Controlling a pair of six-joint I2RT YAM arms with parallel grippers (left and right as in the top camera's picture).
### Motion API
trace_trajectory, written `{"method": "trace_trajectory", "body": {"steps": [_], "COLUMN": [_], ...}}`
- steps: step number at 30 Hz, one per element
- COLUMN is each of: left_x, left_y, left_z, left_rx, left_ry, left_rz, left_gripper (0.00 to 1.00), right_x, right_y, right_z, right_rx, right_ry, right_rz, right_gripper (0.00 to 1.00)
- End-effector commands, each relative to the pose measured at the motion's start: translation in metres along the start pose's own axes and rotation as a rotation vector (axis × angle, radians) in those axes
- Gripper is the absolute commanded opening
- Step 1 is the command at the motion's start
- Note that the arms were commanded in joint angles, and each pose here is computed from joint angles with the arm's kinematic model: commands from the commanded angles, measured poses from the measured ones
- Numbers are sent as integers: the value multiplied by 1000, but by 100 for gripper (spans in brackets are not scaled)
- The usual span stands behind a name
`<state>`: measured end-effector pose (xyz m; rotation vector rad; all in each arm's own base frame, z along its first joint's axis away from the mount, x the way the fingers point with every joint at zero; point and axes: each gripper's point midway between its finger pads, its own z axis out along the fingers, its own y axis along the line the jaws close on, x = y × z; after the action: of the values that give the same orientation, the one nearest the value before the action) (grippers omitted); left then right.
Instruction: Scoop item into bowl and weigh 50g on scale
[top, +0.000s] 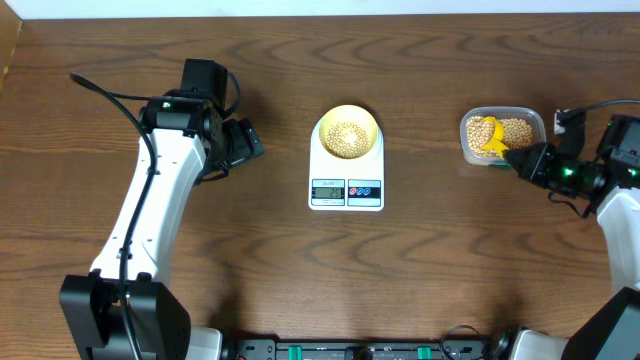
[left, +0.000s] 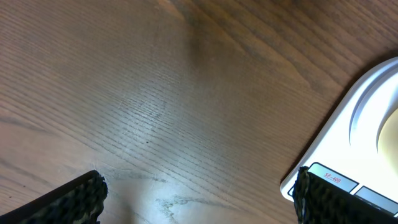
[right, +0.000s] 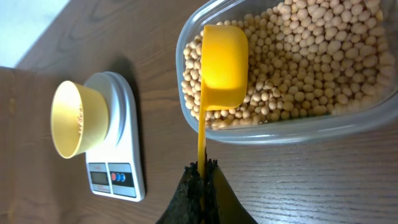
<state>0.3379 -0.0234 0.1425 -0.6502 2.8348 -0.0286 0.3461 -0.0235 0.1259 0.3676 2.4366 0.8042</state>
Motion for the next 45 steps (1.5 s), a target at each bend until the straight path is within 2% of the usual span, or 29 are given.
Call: {"method": "trace_trajectory", "body": {"steps": [1,22,29,35,39,45], "left_x": [-3,-3,-3,-3,-3,-3], "left_y": [2,2,2,2,2,2], "left_z": [-1,-1,-1,-1,-1,-1], "left_rx": [-10,-10,-10,-10,-10,-10], "left_ry": [-9,-9,-9,-9,-9,-9], "left_rz": [-13,-13,-13,-13,-13,-13], "left_gripper": [98,98,98,98,98,98], "right_x": [4,-14,-12,-8,-2,2], "right_y": [3,-12,-24,-11,-11,-3], "right_z": [-5,-73,-80,-93,-90,-87], "right_rx": [-80,-418,-431,-580,-602,-642], "right_ry": [-3,-207,-219,-232,-199,-164], "right_rz": [29,235,378,409,507,540], "right_gripper": [1,1,1,1,1,1]}}
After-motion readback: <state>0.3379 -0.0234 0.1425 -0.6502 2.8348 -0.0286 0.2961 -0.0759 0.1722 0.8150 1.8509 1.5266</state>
